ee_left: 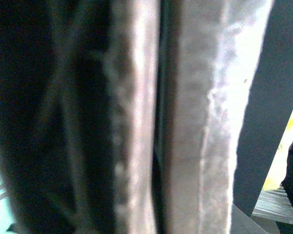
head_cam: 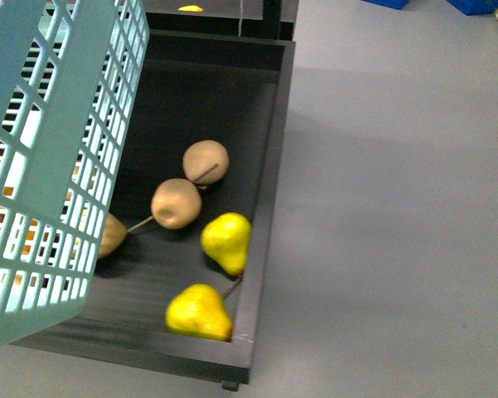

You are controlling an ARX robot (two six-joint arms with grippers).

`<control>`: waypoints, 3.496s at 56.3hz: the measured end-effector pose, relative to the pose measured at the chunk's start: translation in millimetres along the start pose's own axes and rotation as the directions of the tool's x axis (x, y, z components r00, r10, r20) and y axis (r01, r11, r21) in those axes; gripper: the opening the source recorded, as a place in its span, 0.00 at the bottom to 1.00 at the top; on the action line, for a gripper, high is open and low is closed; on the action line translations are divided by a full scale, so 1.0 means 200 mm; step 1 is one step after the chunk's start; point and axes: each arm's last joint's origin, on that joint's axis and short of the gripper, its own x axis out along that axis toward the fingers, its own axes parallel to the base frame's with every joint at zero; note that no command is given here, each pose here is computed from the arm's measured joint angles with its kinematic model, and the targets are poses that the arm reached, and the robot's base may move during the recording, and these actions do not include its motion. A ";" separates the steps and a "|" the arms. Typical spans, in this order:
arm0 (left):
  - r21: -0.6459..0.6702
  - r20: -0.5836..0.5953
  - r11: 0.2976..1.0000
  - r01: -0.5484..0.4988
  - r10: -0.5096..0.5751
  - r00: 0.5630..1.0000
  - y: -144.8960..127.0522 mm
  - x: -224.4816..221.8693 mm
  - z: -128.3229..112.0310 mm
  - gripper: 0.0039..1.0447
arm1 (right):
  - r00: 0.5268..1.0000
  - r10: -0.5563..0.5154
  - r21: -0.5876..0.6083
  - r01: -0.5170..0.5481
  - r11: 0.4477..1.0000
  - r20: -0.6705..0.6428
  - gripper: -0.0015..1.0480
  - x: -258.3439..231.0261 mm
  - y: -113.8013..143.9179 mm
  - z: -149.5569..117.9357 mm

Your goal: Pick mango and avocado into basket

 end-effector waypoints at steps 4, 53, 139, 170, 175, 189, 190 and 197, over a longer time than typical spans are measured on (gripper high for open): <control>0.000 0.000 1.000 0.001 -0.001 1.000 0.00 0.00 0.00 0.25 | 1.000 0.000 0.000 0.000 1.000 0.000 0.92 0.00 0.00 0.00; 0.000 0.000 1.000 0.000 0.000 1.000 0.00 0.00 0.00 0.25 | 1.000 -0.001 0.000 0.001 1.000 0.002 0.92 0.00 0.00 0.00; 0.000 0.000 1.000 0.003 -0.003 1.000 0.00 0.00 0.00 0.12 | 1.000 -0.002 0.000 0.002 1.000 0.001 0.92 0.00 0.00 0.00; 0.073 -0.028 0.985 -0.153 0.156 0.987 -0.02 0.02 0.00 0.12 | 1.000 0.002 0.000 -0.002 1.000 0.000 0.92 0.00 0.00 0.00; 0.231 -0.067 0.927 -0.296 0.319 0.945 -0.04 0.09 -0.02 0.12 | 1.000 0.002 0.000 -0.002 1.000 0.001 0.92 0.00 0.00 0.00; 0.382 -0.180 0.895 -0.230 0.316 0.931 -0.17 0.47 -0.15 0.12 | 1.000 -0.001 0.000 0.001 1.000 0.001 0.92 0.00 0.00 0.00; 0.392 -0.200 0.894 -0.216 0.312 0.929 -0.18 0.50 -0.17 0.12 | 1.000 -0.001 0.000 0.001 1.000 0.000 0.92 0.00 0.00 0.00; 0.459 -0.335 0.879 -0.128 0.305 0.891 -0.25 0.64 -0.33 0.12 | 1.000 -0.001 0.000 0.001 1.000 0.000 0.92 0.00 0.00 0.00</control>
